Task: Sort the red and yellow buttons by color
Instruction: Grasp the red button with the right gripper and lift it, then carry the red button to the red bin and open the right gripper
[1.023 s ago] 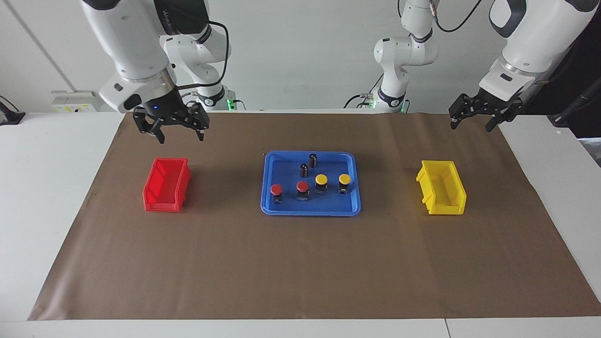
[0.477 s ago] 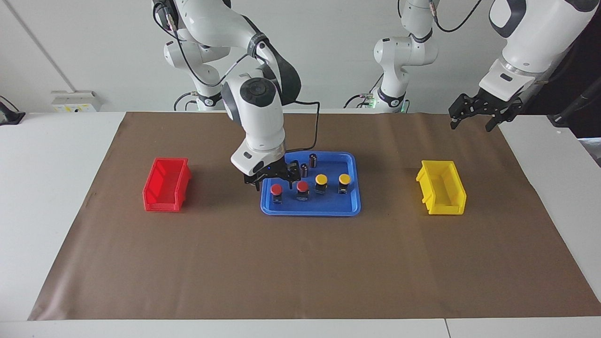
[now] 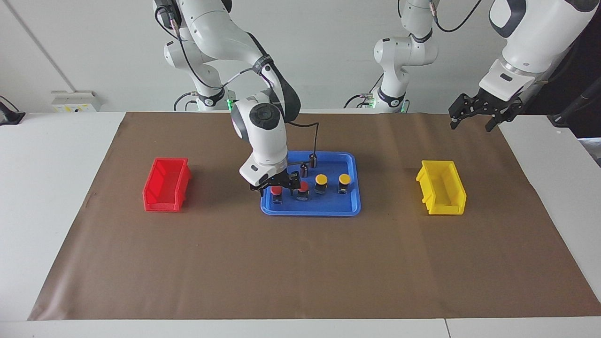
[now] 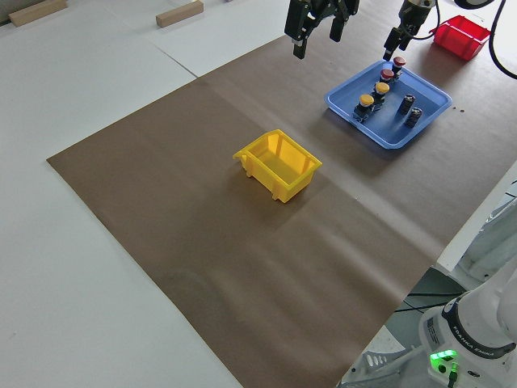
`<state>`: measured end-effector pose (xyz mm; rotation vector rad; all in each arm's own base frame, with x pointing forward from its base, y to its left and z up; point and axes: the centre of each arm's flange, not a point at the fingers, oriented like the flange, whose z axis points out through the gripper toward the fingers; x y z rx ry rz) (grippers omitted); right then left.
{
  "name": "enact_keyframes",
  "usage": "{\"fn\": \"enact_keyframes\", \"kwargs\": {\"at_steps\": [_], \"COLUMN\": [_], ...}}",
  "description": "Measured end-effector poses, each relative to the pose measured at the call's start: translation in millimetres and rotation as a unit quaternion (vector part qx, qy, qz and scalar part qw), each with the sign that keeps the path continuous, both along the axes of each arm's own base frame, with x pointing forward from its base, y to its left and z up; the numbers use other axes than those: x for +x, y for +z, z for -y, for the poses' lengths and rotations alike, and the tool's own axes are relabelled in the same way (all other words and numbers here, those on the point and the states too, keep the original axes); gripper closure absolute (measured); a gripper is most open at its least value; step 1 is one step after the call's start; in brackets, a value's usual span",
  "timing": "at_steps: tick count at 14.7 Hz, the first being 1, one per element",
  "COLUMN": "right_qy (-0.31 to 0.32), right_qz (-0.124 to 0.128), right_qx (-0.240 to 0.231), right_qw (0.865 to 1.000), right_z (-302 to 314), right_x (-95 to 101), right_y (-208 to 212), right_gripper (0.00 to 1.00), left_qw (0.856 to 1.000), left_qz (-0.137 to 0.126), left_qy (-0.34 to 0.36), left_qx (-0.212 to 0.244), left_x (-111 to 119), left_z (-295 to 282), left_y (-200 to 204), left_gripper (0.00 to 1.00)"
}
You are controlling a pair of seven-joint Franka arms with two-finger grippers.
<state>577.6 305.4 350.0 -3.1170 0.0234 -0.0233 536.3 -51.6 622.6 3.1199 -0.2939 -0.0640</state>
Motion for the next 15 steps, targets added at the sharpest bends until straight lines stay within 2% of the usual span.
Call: {"fn": "enact_keyframes", "kwargs": {"at_steps": [2, 3, 4, 5, 6, 9, 12, 15], "right_qy": [0.000, 0.000, 0.000, 0.001, 0.001, 0.001, 0.009, 0.069], "right_qz": [-0.003, -0.004, -0.005, -0.006, -0.006, -0.020, -0.036, -0.042], "right_qx": [-0.002, -0.003, -0.004, -0.005, -0.005, -0.013, -0.028, -0.030], "right_qw": [1.000, 1.000, 1.000, 1.000, 1.000, 1.000, 0.999, 0.996], "right_z": [0.8, 1.4, 2.2, 2.9, 3.4, 6.0, 18.3, 96.7], "right_x": [-2.6, -3.5, -4.6, -5.8, -6.9, -10.3, -1.6, 4.1], "right_y": [-4.7, -5.8, -6.6, -6.8, -6.7, -4.5, 41.1, 127.1], "right_gripper": [0.05, 0.08, 0.16, 0.16, 0.22, 0.58, 0.59, 0.59], "left_qw": [1.000, 1.000, 1.000, 1.000, 1.000, 1.000, 1.000, 1.000], "left_qz": [0.000, 0.000, 0.000, 0.000, 0.000, 0.000, 0.000, 0.000], "left_qy": [0.000, 0.000, 0.000, 0.000, 0.000, 0.000, 0.000, 0.000], "left_qx": [0.000, 0.000, 0.000, 0.000, 0.000, 0.000, 0.000, 0.000], "left_x": [0.0, 0.0, 0.0, 0.0, 0.0, 0.0, 0.0, 0.0], "left_z": [0.0, 0.0, 0.0, 0.0, 0.0, 0.0, 0.0, 0.0], "left_y": [0.0, 0.0, 0.0, 0.0, 0.0, 0.0, 0.0, 0.0], "left_gripper": [0.00, 0.00, 0.00, 0.00, 0.00, 0.00, 0.00, 0.00]}}
